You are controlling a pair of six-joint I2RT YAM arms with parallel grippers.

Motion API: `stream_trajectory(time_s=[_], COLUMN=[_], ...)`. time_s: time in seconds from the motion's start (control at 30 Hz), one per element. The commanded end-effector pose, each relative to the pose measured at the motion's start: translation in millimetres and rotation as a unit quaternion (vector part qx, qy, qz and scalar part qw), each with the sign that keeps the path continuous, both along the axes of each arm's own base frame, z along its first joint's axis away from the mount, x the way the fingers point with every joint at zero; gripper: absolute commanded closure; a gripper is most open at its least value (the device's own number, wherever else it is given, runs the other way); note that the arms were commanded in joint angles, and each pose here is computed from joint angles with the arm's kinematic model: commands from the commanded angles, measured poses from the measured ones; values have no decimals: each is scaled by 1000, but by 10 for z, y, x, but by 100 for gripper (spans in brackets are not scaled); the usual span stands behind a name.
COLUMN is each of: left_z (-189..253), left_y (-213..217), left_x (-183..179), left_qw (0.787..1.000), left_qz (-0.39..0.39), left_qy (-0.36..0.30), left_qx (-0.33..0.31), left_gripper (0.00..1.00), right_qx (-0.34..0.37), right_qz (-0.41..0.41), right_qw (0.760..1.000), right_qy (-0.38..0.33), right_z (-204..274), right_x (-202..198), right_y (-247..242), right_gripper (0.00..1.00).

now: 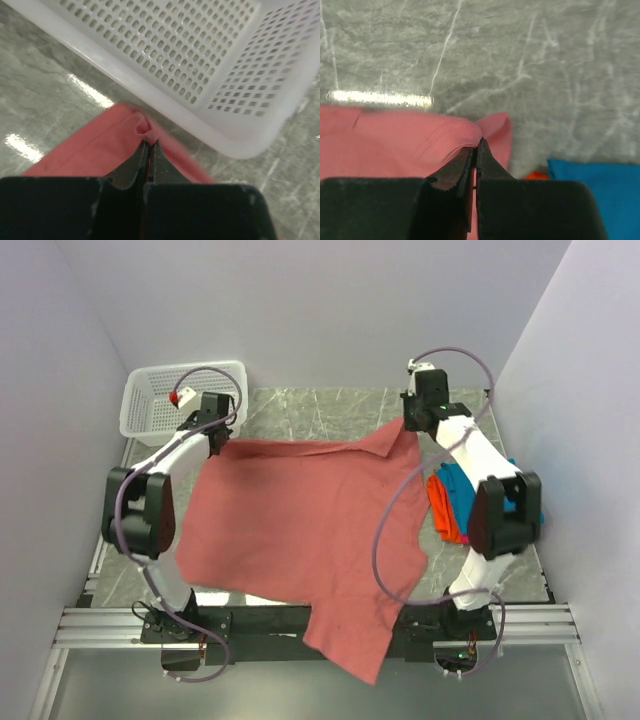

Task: Fold and stack the t-shirts
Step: Fold the tshirt

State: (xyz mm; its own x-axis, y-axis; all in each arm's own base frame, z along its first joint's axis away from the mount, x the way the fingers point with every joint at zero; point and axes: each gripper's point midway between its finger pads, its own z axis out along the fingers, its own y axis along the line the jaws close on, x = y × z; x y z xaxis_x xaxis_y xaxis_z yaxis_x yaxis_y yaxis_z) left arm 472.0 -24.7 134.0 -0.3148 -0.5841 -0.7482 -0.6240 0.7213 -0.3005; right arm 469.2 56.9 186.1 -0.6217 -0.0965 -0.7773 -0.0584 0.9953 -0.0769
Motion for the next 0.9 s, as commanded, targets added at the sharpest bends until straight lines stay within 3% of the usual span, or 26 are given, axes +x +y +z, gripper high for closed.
stream_trajectory(time_s=[0.0, 0.13, 0.3, 0.67, 0.87], left_z=[171, -2, -29, 106, 177], left_y=[-55, -67, -12, 66, 124], left_x=[346, 413, 376, 189, 49], left_qw=[998, 998, 999, 999, 999], left_qz=[13, 14, 25, 19, 14], left_qy=[-55, -39, -30, -34, -31], left_qx=[-31, -39, -32, -30, -13], left_gripper=[100, 100, 100, 100, 100], right_qx=[37, 46, 41, 108, 108], right_qz=[13, 10, -15, -74, -80], right_qw=[998, 999, 999, 990, 989], right_qy=[-54, -22, -7, 49, 68], right_z=[226, -59, -131, -101, -186], right_x=[436, 583, 446, -562, -1061], right_y=[148, 210, 128, 92, 113], right_gripper=[100, 100, 100, 100, 100])
